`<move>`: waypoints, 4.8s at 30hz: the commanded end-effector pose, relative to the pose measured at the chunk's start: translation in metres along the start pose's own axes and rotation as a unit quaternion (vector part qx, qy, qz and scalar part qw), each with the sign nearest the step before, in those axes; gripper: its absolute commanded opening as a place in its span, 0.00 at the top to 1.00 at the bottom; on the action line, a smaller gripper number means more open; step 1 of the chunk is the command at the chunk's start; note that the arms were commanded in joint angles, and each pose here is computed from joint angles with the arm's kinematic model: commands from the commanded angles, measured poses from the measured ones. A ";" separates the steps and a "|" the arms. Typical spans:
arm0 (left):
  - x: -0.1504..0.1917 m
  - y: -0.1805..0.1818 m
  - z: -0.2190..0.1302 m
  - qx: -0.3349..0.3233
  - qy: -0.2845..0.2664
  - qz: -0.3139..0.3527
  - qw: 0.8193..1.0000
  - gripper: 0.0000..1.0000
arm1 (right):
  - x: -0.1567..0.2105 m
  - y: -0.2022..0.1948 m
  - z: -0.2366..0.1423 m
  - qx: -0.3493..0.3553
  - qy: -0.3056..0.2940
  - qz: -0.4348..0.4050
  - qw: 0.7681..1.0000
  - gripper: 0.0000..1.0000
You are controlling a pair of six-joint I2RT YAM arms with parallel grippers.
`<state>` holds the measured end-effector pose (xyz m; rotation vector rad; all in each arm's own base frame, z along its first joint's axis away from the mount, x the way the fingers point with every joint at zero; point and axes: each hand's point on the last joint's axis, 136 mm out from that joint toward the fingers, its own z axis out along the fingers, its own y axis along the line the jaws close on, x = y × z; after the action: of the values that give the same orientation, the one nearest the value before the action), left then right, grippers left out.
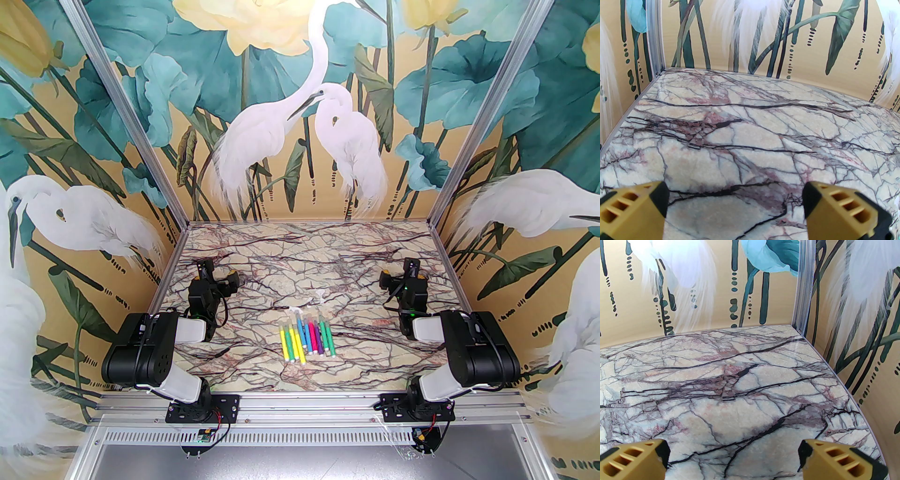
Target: Open the pen caps
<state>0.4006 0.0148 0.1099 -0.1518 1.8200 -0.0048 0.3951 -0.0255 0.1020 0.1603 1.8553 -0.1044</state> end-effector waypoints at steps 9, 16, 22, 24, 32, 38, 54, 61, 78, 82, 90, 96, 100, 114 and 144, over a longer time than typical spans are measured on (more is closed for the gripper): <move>-0.007 -0.002 0.002 0.009 -0.009 0.004 1.000 0.00 | -0.010 0.000 0.003 -0.003 -0.012 -0.002 1.000 0.01; -0.008 -0.002 0.002 0.008 -0.009 0.004 1.000 0.00 | -0.010 0.000 0.003 -0.003 -0.012 -0.002 1.000 0.01; -0.008 -0.002 0.002 0.009 -0.009 0.004 1.000 0.00 | -0.010 0.000 0.003 -0.003 -0.012 -0.002 1.000 0.01; -0.007 -0.002 0.002 0.009 -0.009 0.004 1.000 0.00 | -0.010 0.001 0.002 -0.003 -0.012 -0.002 1.000 0.01; -0.019 0.004 -0.002 -0.014 -0.015 -0.003 1.000 0.00 | -0.014 0.000 0.002 0.000 -0.008 -0.003 1.000 0.01; -0.040 0.007 -0.013 -0.028 0.012 -0.020 0.999 0.00 | -0.035 -0.008 -0.002 0.031 0.042 0.014 0.999 0.01; -0.038 -0.086 -0.055 0.100 0.114 -0.017 0.988 0.01 | -0.012 0.099 -0.066 -0.096 0.251 -0.032 0.963 0.04; -0.023 -0.117 -0.086 0.161 0.150 -0.029 0.975 0.01 | 0.014 0.142 -0.120 -0.163 0.344 -0.059 0.923 0.07; -0.014 -0.136 -0.114 0.225 0.185 -0.066 0.954 0.01 | 0.084 0.201 -0.211 -0.256 0.477 -0.091 0.836 0.34; -0.011 -0.137 -0.115 0.228 0.191 -0.069 0.952 0.01 | 0.098 0.207 -0.216 -0.262 0.494 -0.093 0.824 0.39; -0.014 -0.137 -0.117 0.229 0.190 -0.073 0.952 0.01 | 0.123 0.214 -0.217 -0.256 0.527 -0.096 0.805 0.47; -0.015 -0.137 -0.118 0.227 0.190 -0.075 0.952 0.00 | 0.136 0.218 -0.216 -0.251 0.541 -0.095 0.797 0.51; -0.014 -0.137 -0.118 0.228 0.191 -0.074 0.952 0.00 | 0.142 0.219 -0.215 -0.244 0.549 -0.098 0.793 0.53; -0.014 -0.133 -0.118 0.217 0.188 -0.074 0.955 0.01 | 0.156 0.211 -0.207 -0.195 0.560 -0.119 0.796 0.62; -0.009 -0.124 -0.121 0.194 0.192 -0.089 0.958 0.00 | 0.173 0.206 -0.197 -0.106 0.543 -0.189 0.812 0.80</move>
<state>0.3021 -0.1176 0.1676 -0.0102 2.1211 -0.5550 0.1884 0.2198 0.0095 -0.4436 3.0286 -0.0324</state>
